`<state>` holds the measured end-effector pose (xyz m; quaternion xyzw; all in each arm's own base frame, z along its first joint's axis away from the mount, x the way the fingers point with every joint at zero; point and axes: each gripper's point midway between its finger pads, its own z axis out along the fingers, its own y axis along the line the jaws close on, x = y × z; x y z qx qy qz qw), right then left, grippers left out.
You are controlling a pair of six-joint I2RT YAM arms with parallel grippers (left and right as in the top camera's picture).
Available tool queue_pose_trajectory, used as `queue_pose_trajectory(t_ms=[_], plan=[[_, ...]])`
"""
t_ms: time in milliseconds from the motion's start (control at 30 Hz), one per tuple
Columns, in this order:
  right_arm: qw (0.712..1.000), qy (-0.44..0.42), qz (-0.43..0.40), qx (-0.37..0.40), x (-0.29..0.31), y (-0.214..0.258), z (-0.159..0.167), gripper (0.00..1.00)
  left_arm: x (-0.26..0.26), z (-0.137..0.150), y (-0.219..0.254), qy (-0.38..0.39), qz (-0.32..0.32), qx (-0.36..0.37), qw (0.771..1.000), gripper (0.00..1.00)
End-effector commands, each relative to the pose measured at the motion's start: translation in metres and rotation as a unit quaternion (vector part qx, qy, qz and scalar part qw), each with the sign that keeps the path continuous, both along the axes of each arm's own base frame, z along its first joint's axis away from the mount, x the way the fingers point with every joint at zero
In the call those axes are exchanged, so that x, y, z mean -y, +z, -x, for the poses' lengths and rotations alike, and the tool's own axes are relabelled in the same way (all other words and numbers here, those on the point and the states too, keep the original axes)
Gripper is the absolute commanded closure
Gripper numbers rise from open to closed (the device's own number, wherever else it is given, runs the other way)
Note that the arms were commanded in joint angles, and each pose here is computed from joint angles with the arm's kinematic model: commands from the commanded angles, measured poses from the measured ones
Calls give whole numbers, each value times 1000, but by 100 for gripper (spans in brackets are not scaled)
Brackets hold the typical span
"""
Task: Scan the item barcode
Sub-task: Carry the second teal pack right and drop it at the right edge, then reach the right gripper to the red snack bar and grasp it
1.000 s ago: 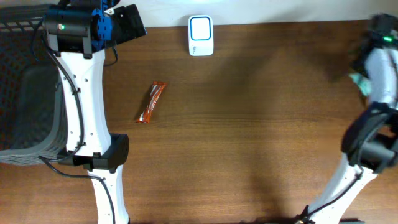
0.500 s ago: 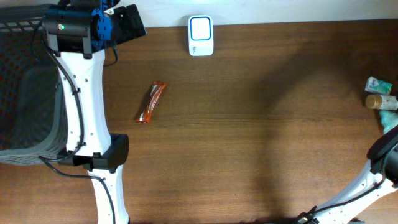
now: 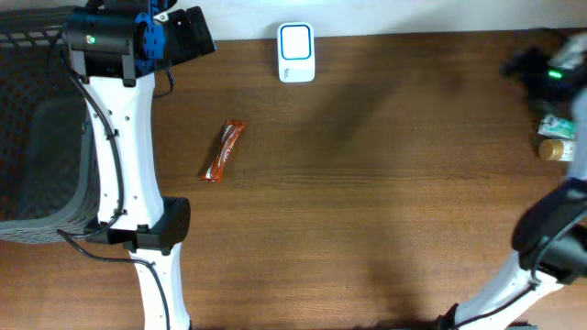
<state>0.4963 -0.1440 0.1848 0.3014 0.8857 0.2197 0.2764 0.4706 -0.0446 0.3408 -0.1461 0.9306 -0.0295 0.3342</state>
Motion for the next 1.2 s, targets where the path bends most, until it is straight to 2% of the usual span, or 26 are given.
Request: queue_pose_trajectory(t_ms=[0, 133, 267, 367, 433, 567, 700, 833, 933, 967, 1100, 1133, 1167], plan=[[983, 161, -89, 25, -131, 6, -17, 4, -2, -1, -1, -2, -7, -1, 1000, 1], [957, 282, -70, 13, -292, -18, -21, 4, -2, -1, -1, -2, -7, -1, 1000, 1], [954, 280, -102, -30, -407, -55, -9, 6, -2, -1, -1, -2, -7, -1, 1000, 1], [945, 301, -125, -31, -478, -72, 8, 11, -2, -1, -1, -2, -7, -1, 1000, 1], [954, 265, -128, -64, -508, -91, 22, 17, -2, -1, -1, -2, -7, -1, 1000, 1], [963, 237, -110, -70, -544, -102, 43, 19, -2, -1, -1, -2, -7, -1, 1000, 1], [972, 173, -117, -107, -564, -122, 61, 30, -2, -1, -1, -2, -7, -1, 1000, 1], [972, 160, -115, -129, -566, -150, 63, 31, -2, -1, -1, -2, -7, -1, 1000, 1], [972, 153, -108, -138, -560, -157, 62, 48, -2, -1, -1, -2, -7, -1, 1000, 1], [974, 147, -102, -142, -554, -159, 61, 51, -2, -1, -1, -2, -7, -1, 1000, 1], [975, 155, -77, -137, -538, -170, 51, 51, -2, -1, -1, -2, -7, -1, 1000, 1], [974, 157, -82, -142, -538, -172, 52, 58, -2, -1, -1, -2, -7, -1, 1000, 1], [973, 171, -76, -137, -538, -172, 52, 75, -2, -1, -1, -2, -7, -1, 1000, 1]])
